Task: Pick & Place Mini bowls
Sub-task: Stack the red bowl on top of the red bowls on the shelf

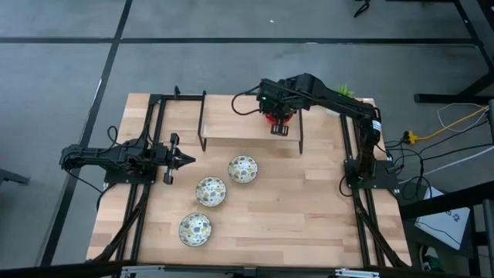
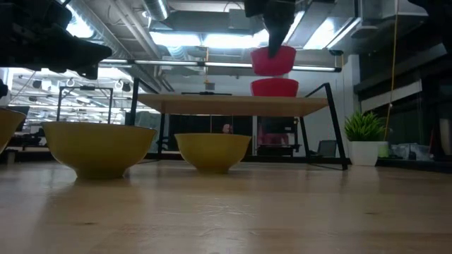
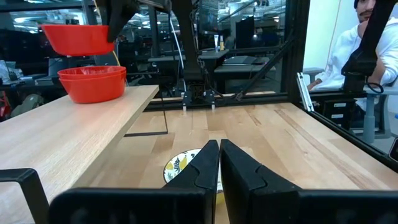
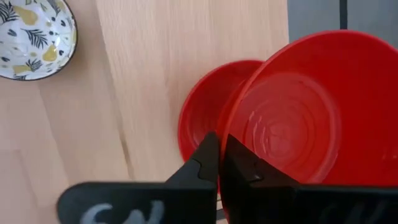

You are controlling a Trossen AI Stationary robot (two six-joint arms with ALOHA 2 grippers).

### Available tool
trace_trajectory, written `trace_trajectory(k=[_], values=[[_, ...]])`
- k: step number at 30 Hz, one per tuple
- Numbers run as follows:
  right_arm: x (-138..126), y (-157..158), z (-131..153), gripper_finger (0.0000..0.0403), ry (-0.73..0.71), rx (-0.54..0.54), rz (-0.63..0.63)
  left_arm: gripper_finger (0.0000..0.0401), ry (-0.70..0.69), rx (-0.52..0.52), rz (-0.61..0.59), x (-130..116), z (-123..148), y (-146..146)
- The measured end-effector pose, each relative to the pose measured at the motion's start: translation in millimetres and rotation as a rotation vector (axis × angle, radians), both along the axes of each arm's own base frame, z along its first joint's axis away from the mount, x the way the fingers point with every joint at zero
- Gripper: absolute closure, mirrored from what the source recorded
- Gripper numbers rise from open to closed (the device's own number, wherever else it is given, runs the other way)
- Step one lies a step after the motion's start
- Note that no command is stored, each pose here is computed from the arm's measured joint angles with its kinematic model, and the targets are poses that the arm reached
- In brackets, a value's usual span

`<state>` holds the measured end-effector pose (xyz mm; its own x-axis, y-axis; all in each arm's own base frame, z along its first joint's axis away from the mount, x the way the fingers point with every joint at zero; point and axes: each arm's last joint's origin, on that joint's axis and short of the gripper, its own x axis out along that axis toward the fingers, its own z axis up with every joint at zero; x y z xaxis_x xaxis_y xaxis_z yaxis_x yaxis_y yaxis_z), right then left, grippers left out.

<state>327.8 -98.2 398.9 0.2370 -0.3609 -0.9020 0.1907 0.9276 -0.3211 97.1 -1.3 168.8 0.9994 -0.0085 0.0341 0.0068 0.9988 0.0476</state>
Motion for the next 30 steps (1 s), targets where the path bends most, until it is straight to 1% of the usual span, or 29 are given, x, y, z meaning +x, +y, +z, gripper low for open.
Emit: trace_trajectory(k=[3,5,11,15,23,27,30], values=[[-13,3,1,0.0399,-0.009,-0.009,-0.033,0.0389,0.001,0.0,0.0,0,0,0],[-22,5,2,0.0399,-0.041,-0.023,-0.044,0.039,0.0,0.0,0.0,0,0,0],[-36,10,-13,0.04,-0.118,-0.037,-0.02,0.0388,0.0,0.0,0.0,0,0,0],[-36,10,-21,0.04,-0.119,-0.024,0.054,0.039,0.0,0.0,0.0,0,0,0],[-34,11,-23,0.04,-0.103,-0.02,0.115,0.0393,0.0,0.0,0.0,0,0,0],[-34,11,-24,0.04,-0.092,-0.016,0.126,0.0392,0.0,0.0,0.0,0,0,0],[-33,11,-26,0.04,-0.07,-0.014,0.187,0.039,0.0,0.0,0.0,0,0,0]])
